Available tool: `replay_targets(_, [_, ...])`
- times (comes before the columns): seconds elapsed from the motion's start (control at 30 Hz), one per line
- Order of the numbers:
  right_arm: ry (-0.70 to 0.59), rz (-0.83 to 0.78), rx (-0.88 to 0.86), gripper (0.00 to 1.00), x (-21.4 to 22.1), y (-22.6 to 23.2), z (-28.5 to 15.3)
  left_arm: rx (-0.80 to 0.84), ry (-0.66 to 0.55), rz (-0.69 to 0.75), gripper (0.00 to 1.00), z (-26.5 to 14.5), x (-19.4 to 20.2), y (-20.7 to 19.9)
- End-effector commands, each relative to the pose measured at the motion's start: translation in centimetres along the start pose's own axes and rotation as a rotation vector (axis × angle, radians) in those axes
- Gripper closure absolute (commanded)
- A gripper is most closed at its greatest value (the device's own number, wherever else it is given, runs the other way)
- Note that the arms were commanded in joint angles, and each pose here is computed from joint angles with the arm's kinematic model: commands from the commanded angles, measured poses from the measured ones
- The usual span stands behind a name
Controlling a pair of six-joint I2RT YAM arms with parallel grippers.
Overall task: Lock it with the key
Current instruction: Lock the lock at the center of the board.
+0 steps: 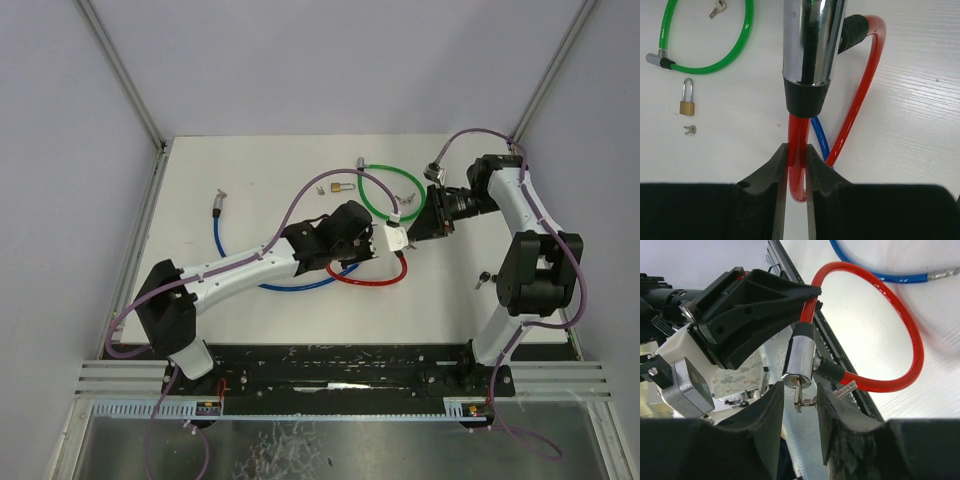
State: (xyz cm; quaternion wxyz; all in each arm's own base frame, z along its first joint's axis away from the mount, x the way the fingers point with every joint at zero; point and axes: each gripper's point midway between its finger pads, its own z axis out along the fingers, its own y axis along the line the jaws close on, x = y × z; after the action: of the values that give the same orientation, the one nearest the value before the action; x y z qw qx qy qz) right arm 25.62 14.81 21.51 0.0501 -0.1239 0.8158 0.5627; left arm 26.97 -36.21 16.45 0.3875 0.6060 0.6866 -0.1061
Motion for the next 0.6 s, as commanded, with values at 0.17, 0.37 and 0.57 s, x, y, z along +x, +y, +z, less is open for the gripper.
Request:
replay_targets(0.17, [-0.087, -0.336, 0.143, 0.57, -2.2, 0.3, -3.6, 0.027, -0.021, -0.013, 1.0, 0.6, -0.4, -0.8])
replay_targets(0.37, [-0.121, -0.658, 0.254, 0.56, -2.3, 0.6, -4.8, 0.022, -0.023, -0.014, 1.0, 0.5, -0.5, -0.7])
replay_targets(0.57, [-0.175, -1.508, 0.247, 0.43, -0.4, 4.0, -4.2, 0.019, -0.026, -0.016, 1.0, 0.3, -0.5, -0.7])
